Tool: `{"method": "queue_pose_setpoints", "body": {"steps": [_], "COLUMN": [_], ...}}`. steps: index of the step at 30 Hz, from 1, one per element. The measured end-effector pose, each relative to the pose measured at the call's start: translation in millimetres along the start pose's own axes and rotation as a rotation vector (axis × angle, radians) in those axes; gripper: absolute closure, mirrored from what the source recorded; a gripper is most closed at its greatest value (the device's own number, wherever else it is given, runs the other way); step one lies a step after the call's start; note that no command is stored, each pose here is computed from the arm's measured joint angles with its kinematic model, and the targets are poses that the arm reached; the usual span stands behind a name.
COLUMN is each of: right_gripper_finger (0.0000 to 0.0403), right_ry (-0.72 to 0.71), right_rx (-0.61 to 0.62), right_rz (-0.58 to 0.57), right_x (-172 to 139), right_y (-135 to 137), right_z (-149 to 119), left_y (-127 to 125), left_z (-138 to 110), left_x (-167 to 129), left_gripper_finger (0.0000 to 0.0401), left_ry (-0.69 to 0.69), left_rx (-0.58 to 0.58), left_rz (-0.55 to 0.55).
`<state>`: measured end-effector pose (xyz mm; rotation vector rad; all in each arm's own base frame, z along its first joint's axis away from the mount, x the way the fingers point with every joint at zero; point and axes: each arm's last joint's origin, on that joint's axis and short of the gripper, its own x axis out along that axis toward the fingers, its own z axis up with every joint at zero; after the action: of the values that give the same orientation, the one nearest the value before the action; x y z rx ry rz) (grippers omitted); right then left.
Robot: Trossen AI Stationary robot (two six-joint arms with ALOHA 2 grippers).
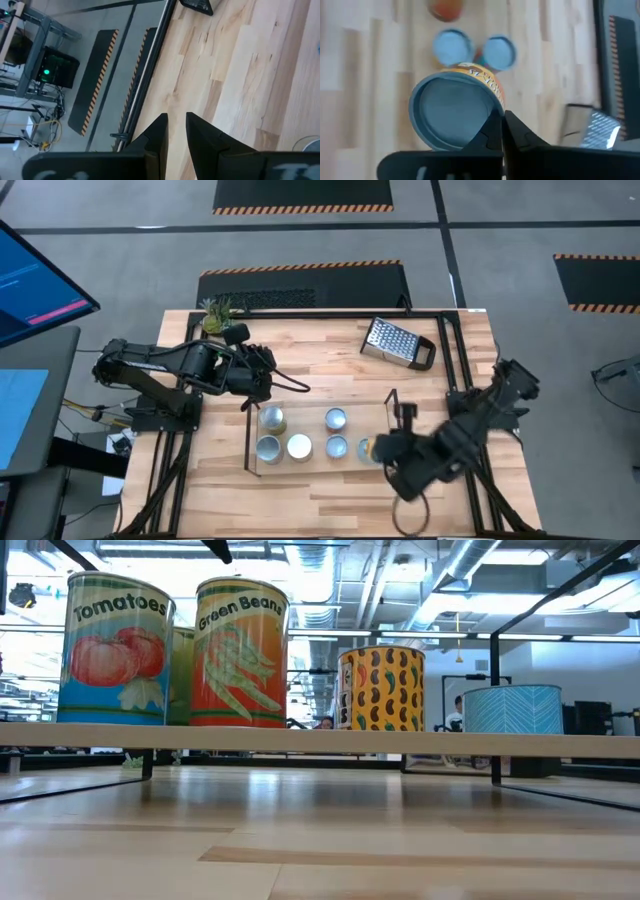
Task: Pick and place cans onto a shelf
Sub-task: Put the canned mushrooms on the shelf
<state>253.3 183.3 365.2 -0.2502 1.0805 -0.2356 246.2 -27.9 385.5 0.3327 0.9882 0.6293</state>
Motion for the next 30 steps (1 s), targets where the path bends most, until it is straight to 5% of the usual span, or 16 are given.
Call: {"method": "queue_pose_setpoints", "body": {"steps": [7,13,30], "right_gripper_finger": [0.0399,0.0399,0.0398], "right_ry": [0.083,0.195,0.293], "right_rx": [-0.157,-0.172,-0.206], "right_rz": [-0.074,0.051,0.295], "right_x": [43.7,83.5,163.1], "right_y": [-49.8,-81.9,-101.8], "right_z": [24.5,28.8,3.8], "left_y": [0.0,0.0,0.0], "left_z": [0.0,0.0,0.0], "left_x": [0.0,0.0,0.0], "left_gripper_finger": [0.0344,0.0344,0.0344], "left_ry": [0.0,0.0,0.0], "left_rx": [-0.015,-0.018,-0.014], "left_rz": [0.0,0.0,0.0]}}
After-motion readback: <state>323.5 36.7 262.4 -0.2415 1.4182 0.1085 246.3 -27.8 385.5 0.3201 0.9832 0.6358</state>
